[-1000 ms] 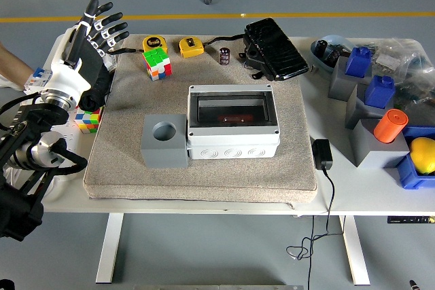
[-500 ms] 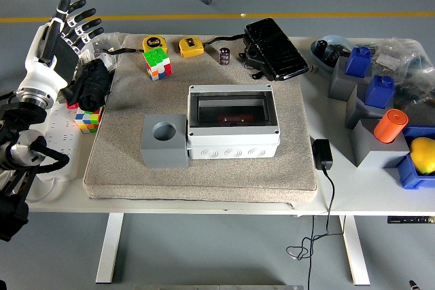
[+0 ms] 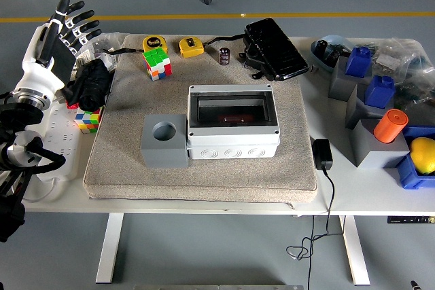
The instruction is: Fetch the battery,place it into the box,close the lid of the box
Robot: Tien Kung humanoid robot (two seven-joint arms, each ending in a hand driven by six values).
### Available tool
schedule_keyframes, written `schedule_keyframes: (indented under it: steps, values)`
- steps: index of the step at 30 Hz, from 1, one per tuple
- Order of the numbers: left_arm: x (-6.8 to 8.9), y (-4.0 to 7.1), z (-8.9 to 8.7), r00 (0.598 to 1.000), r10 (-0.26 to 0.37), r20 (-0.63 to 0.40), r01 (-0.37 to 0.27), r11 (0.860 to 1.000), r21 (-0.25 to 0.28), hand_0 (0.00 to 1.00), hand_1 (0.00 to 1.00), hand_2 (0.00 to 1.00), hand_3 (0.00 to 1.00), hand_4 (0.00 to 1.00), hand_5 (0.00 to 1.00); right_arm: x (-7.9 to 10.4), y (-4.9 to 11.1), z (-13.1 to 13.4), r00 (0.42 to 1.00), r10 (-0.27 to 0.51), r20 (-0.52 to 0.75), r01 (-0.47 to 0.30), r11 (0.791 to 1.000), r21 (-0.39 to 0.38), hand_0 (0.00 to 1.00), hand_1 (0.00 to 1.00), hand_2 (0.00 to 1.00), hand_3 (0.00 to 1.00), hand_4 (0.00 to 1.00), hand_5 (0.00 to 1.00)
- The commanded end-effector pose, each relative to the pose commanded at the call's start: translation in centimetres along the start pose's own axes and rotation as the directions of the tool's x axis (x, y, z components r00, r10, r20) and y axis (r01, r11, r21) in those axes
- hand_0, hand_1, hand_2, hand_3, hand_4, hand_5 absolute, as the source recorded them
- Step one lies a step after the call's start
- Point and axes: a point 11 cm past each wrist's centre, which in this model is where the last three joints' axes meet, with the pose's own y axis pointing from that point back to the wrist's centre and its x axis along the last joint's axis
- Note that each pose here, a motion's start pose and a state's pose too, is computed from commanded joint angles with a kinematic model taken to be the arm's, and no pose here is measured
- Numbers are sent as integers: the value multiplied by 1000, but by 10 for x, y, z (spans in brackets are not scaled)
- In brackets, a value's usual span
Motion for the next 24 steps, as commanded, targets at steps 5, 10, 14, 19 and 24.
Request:
schedule_keyframes:
  steps: [5,10,14,19,24]
  values:
    - [0,0,0,1000,-3,5,3,1000,2,659,646,637,654,998,579,1,0,2,1000,0,-4,0,1000,-5,614,636,641,575,978,562]
    - [-1,1,-1,1000,-7,11,7,1000,7,660,646,638,655,998,578,1,0,4,1000,0,-6,0,1000,-9,613,635,643,575,980,564]
    - [0,2,-1,1000,-9,15,9,1000,11,660,645,637,654,998,578,1,0,4,1000,1,-7,-1,1000,-9,613,635,643,575,981,565]
    - [0,2,-3,1000,-9,15,9,1000,17,660,645,637,654,998,578,0,0,6,1000,1,-1,-1,1000,-11,613,635,643,575,981,565]
    - [0,3,-3,1000,-8,10,7,1000,17,659,647,637,654,998,575,1,0,9,1000,3,6,-3,1000,-17,613,636,643,575,982,566]
